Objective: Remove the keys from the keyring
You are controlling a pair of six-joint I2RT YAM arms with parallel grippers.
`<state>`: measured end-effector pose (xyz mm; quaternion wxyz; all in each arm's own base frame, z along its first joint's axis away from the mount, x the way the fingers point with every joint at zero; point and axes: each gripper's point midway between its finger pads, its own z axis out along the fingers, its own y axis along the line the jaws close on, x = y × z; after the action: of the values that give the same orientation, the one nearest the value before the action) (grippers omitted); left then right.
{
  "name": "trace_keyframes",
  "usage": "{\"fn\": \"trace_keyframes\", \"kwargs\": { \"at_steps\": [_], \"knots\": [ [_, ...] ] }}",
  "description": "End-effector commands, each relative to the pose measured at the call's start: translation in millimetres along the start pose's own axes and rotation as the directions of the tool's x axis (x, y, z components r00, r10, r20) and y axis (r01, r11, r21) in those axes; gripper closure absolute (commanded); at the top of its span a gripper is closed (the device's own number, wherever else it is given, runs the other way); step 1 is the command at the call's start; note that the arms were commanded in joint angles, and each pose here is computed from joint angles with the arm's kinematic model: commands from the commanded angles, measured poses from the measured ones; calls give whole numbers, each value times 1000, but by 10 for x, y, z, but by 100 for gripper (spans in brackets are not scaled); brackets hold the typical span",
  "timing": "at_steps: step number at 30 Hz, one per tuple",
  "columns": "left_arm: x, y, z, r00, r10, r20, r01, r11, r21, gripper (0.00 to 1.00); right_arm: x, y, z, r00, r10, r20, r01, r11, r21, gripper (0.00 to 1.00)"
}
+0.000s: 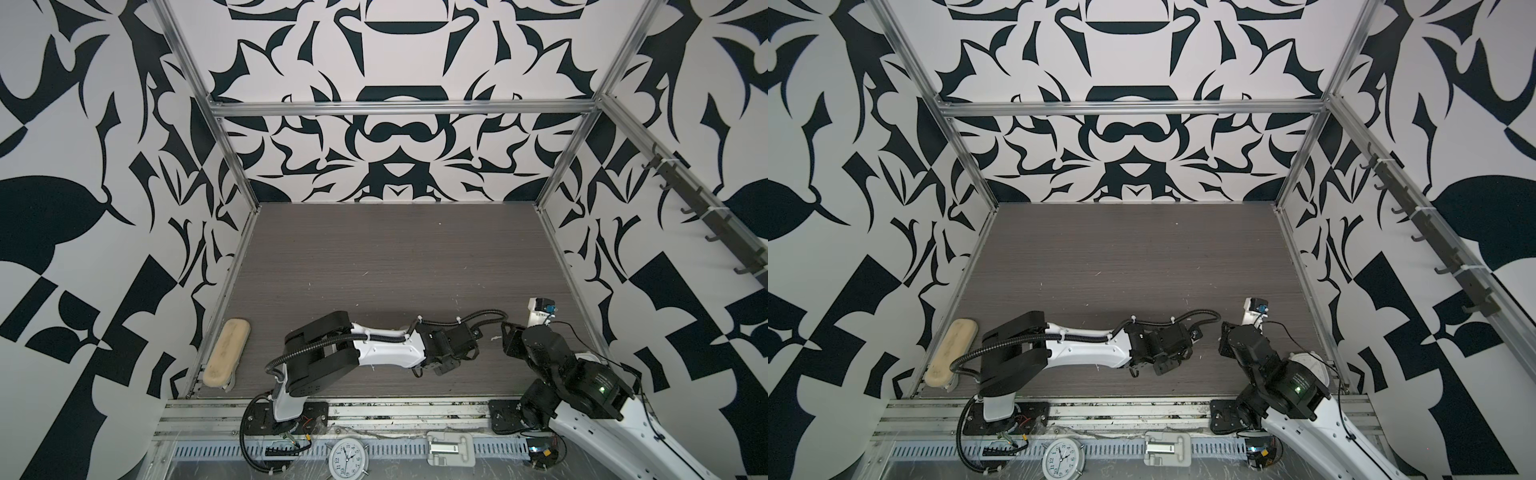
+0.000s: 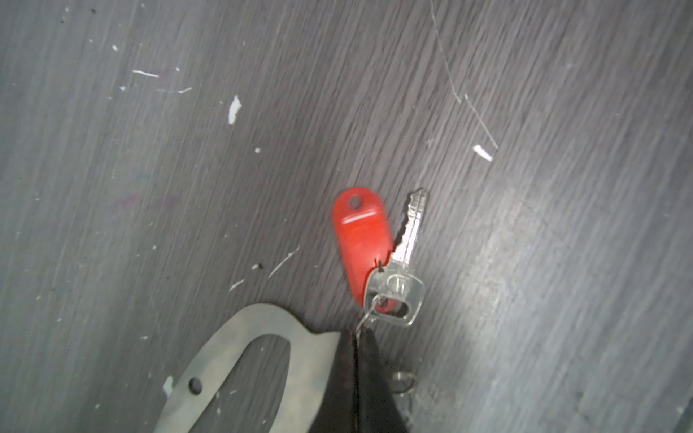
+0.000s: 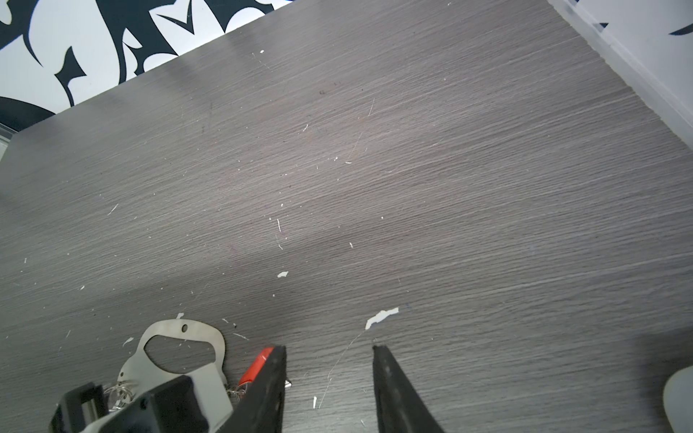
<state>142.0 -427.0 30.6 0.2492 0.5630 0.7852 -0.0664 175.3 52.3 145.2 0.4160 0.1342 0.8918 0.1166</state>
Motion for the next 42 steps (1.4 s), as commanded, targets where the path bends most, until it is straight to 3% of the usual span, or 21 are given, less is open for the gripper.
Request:
{"fn": "trace_keyframes", "kwargs": {
  "at_steps": [1, 12, 16, 21, 28, 31, 33, 35, 39, 42],
  "knots": [
    [-1, 32, -124, 1000, -13, 13, 13, 1000, -1, 100, -84, 8, -18, 1000, -5, 24, 5, 1000, 12, 59],
    [-195, 419, -782, 981, -118, 152, 124, 992, -30, 100, -141, 275, 65, 999, -32, 17, 33, 997, -65, 59],
    [-238, 599, -1076, 965, -159, 209, 169, 985, -29, 100, -192, 556, 94, 999, -48, 26, 52, 983, -178, 59],
    [-282, 849, -1514, 932, -211, 296, 229, 973, -26, 100, -355, 990, 27, 992, -84, 91, 111, 929, -354, 59],
    [-265, 1055, -2057, 889, -244, 387, 277, 961, -30, 100, -515, 1589, -168, 971, -140, 192, 228, 780, -583, 55],
    [-244, 1088, -2232, 875, -254, 413, 286, 958, -16, 100, -509, 1899, -369, 948, -229, 221, 318, 653, -687, 51],
    [-227, 1077, -2331, 868, -259, 425, 281, 960, 11, 100, -453, 2144, -529, 923, -300, 241, 371, 522, -768, 50],
    [-208, 1061, -2414, 863, -254, 437, 269, 963, 30, 100, -430, 2317, -623, 905, -338, 257, 391, 429, -814, 49],
    [-164, 1063, -2525, 856, -243, 457, 255, 966, 37, 100, -436, 2559, -717, 887, -370, 276, 398, 311, -863, 50],
    [-140, 1061, -2569, 852, -240, 465, 250, 967, 41, 100, -392, 2688, -703, 882, -402, 248, 370, 260, -892, 51]
  ]
}}
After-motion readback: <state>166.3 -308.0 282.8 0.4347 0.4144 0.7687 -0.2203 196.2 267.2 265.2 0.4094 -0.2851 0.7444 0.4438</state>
